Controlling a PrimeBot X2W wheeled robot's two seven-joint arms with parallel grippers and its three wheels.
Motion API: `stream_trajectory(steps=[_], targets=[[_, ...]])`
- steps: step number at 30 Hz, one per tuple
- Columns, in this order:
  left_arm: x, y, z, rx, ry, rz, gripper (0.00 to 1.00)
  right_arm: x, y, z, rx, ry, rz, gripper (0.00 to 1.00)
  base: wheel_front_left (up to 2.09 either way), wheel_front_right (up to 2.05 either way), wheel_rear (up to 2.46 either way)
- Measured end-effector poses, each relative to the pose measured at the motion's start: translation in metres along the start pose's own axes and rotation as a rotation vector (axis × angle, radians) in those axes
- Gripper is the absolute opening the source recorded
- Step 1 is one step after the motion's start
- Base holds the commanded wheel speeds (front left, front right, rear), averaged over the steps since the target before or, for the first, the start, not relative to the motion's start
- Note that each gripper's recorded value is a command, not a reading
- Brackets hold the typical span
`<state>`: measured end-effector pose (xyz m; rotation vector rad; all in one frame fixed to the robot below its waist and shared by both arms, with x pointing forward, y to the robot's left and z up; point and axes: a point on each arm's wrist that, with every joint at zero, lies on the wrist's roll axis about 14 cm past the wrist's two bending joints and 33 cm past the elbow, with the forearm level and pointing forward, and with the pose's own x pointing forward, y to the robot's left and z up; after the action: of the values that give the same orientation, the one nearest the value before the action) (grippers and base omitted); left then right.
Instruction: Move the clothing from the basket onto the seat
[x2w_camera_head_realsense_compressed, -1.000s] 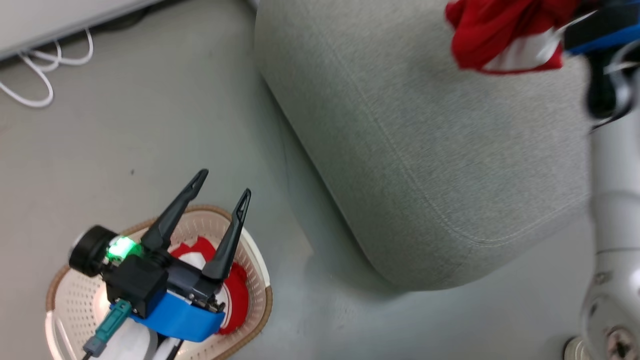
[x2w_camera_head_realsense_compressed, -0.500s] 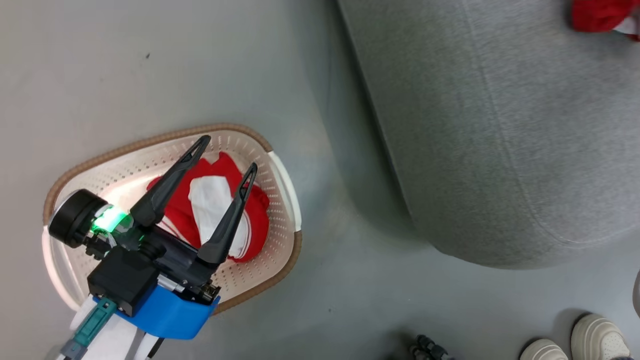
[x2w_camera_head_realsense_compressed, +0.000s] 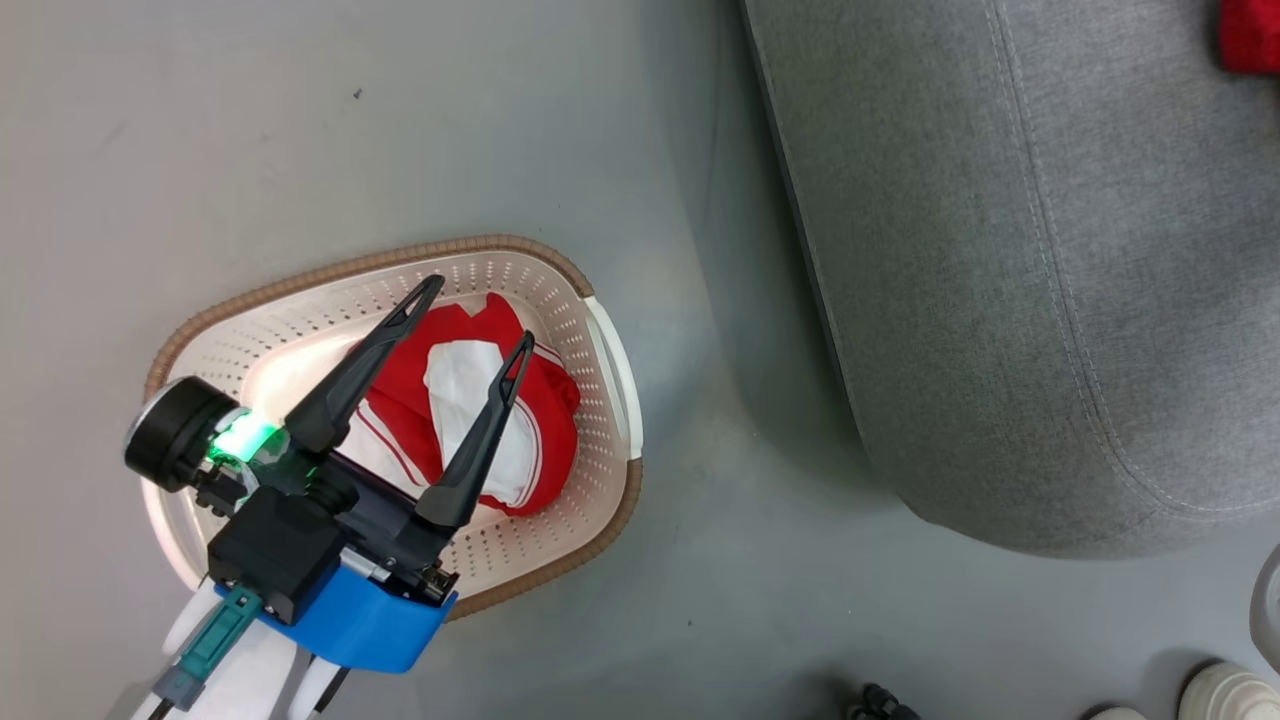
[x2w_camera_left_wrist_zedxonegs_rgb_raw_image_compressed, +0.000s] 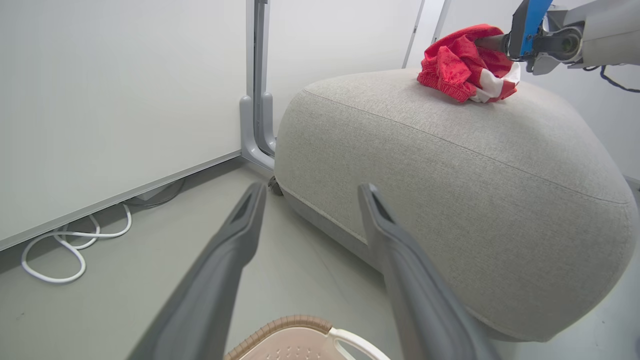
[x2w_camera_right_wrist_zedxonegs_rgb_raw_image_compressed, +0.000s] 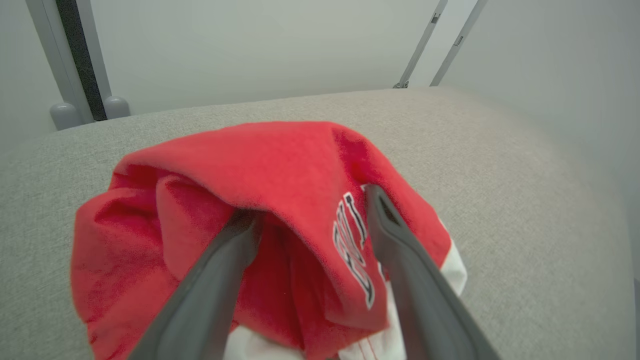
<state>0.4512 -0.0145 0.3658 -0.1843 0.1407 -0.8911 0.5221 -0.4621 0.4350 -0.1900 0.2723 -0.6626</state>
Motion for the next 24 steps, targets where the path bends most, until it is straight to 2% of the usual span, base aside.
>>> stream_trajectory(steps=[4, 7, 14, 21, 24], targets=[[0.001, -0.004, 0.014, -0.007, -0.024, 0.021, 1.00, -0.009, 0.000, 0.002, -0.067, -0.002, 0.035, 1.00, 0.00, 0.00, 0.00], [0.000, -0.006, 0.029, -0.017, -0.050, 0.053, 1.00, -0.019, -0.005, 0.004, -0.073, -0.009, 0.045, 1.00, 0.00, 0.00, 0.00], [-0.010, -0.008, 0.060, -0.025, -0.093, 0.140, 1.00, -0.049, -0.001, 0.010, -0.013, -0.039, 0.092, 1.00, 0.00, 0.00, 0.00], [-0.038, -0.007, 0.086, -0.004, -0.121, 0.249, 1.00, -0.093, 0.034, 0.025, 0.034, -0.093, 0.226, 1.00, 0.00, 0.00, 0.00], [-0.053, -0.010, 0.093, -0.005, -0.130, 0.296, 1.00, -0.114, 0.041, 0.044, 0.075, -0.162, 0.269, 1.00, 0.00, 0.00, 0.00]])
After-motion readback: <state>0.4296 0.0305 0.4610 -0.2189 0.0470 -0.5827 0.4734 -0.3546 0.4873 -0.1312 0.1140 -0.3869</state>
